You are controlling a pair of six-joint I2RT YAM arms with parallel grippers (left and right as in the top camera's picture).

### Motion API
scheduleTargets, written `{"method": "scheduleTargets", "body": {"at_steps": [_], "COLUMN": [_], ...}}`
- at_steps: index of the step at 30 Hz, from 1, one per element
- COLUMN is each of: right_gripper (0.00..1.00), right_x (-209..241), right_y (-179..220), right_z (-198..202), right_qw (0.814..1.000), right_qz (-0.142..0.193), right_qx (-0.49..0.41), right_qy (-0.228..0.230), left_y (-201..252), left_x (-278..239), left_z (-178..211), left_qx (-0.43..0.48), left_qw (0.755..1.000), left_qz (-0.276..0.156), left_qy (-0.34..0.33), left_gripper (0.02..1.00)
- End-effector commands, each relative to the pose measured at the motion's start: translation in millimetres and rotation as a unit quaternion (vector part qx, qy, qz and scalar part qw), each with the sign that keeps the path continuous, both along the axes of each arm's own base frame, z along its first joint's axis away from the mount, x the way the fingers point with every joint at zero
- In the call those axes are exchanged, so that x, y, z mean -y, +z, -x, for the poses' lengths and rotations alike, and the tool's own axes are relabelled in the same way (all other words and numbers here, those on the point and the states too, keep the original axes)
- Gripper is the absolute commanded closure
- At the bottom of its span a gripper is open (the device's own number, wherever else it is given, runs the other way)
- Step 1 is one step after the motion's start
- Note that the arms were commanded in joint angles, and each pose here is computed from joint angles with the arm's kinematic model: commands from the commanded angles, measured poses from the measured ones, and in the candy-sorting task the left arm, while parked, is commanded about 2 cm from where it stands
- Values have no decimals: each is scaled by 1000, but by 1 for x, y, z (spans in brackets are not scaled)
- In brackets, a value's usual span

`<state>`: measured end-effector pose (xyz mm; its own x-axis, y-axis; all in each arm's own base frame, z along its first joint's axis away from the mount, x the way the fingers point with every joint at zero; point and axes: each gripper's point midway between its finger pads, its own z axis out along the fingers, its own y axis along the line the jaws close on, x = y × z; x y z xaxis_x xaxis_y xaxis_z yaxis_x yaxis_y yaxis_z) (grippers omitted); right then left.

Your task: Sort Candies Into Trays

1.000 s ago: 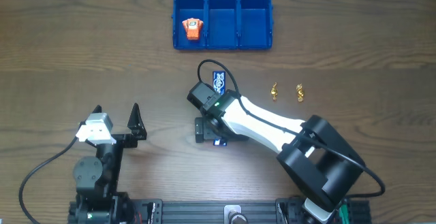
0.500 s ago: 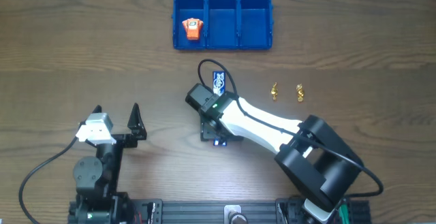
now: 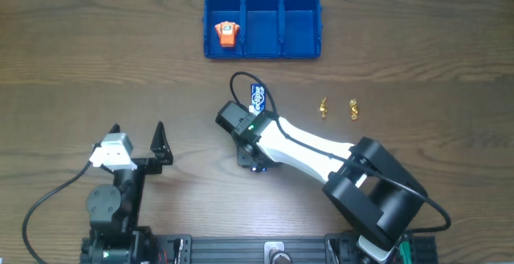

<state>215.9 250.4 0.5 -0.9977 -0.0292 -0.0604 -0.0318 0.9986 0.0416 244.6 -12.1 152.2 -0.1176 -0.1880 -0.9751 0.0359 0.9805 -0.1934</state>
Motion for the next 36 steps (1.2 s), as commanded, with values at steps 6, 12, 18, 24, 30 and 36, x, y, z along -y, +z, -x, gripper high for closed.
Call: {"method": "scheduleTargets", "body": {"at_steps": [6,12,18,24,30,36], "right_gripper": [750,803,803,796,796,798], "right_x": [-3,8,20,25,18,22], "right_y": [9,118,218,227,160,106], "right_z": [-14,-77,-168,-259,-312,-327], "right_qw": [1000,989,960,935,946,956], "right_qz": [6,24,41,71,17,11], "right_qx": [27,143,274,345,323,291], "right_qy": [-10,17,37,39,36,32], "left_y": [-16,-16,-16,-16,-16,-16], "left_x": [2,2,2,2,2,2], "left_z": [1,1,1,1,1,1], "left_qx": [-23,-23,-23,-23,-23,-23], "left_qw": [1000,1000,1000,1000,1000,1000], "left_qz": [-6,-6,-6,-6,-6,-6], "left_qy": [-8,-8,-8,-8,-8,-8], "left_gripper": [20,20,20,20,23,20]}}
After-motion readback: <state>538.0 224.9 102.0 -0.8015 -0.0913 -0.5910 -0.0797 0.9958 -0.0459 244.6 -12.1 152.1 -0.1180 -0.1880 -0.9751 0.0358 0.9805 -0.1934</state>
